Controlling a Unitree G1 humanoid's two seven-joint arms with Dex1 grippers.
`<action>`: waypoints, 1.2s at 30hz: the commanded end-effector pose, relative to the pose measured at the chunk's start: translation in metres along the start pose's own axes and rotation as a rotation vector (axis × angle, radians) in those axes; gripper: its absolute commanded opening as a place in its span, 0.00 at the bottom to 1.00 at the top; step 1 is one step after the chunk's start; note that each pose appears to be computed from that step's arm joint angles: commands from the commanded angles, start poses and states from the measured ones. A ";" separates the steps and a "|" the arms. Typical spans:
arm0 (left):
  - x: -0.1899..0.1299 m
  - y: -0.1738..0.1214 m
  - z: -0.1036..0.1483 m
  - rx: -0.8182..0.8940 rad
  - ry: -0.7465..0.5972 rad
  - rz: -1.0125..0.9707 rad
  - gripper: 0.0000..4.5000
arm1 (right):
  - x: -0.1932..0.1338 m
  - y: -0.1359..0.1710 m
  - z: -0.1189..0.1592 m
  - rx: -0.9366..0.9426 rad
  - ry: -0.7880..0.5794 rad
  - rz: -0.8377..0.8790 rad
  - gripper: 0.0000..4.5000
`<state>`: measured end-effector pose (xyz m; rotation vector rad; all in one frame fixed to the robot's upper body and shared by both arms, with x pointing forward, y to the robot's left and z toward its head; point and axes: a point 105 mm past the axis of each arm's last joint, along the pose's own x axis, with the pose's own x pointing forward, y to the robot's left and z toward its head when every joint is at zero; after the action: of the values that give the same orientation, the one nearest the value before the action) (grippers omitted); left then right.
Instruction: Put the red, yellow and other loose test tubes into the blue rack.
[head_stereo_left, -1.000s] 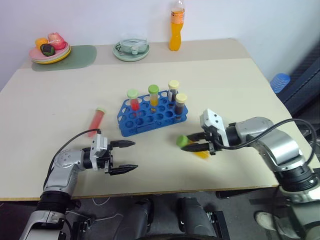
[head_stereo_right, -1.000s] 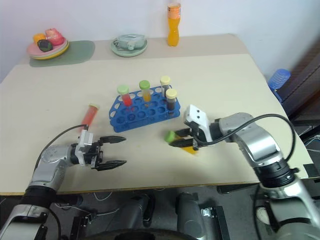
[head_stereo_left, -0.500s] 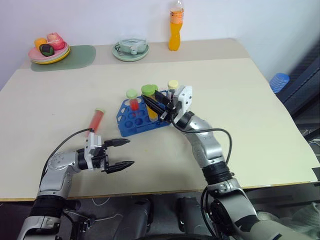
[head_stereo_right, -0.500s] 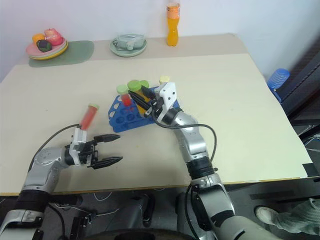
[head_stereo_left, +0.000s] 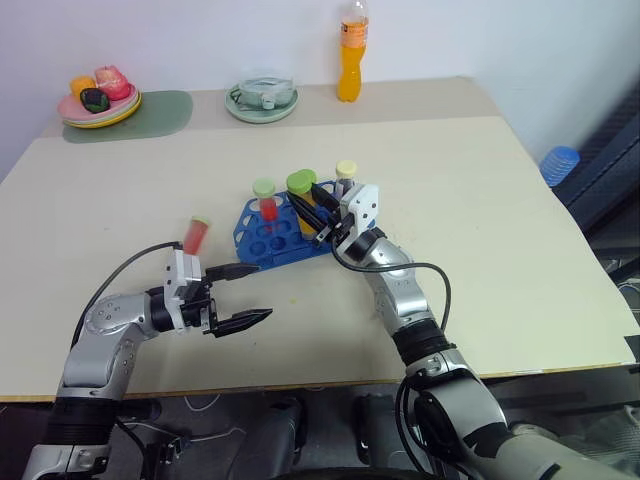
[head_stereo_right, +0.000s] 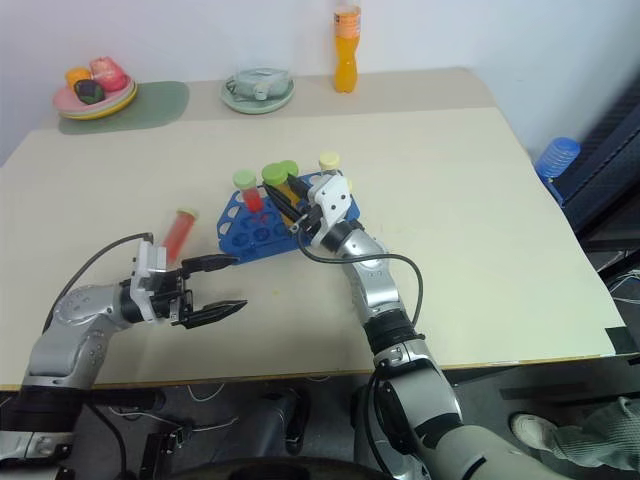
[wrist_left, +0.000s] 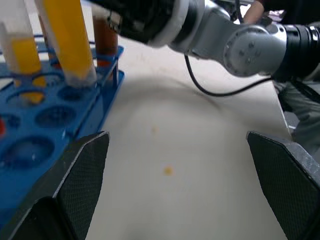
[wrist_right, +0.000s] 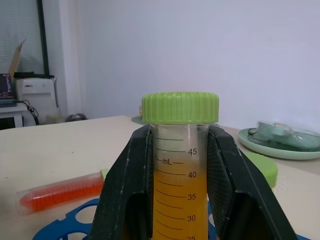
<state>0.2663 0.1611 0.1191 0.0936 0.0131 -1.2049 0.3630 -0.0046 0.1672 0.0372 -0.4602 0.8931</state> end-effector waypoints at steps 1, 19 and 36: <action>0.006 0.000 0.015 0.024 -0.022 -0.005 1.00 | 0.000 -0.004 0.013 -0.031 -0.053 -0.013 0.17; -0.003 0.013 0.025 -0.012 -0.078 0.131 1.00 | -0.011 -0.011 0.004 -0.071 -0.012 -0.058 0.17; -0.016 0.022 0.024 -0.045 -0.118 0.208 1.00 | -0.012 -0.005 -0.009 0.049 -0.015 -0.049 0.29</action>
<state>0.2797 0.1773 0.1348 -0.0192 -0.0216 -1.0171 0.3658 -0.0170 0.1487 0.0593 -0.4219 0.8390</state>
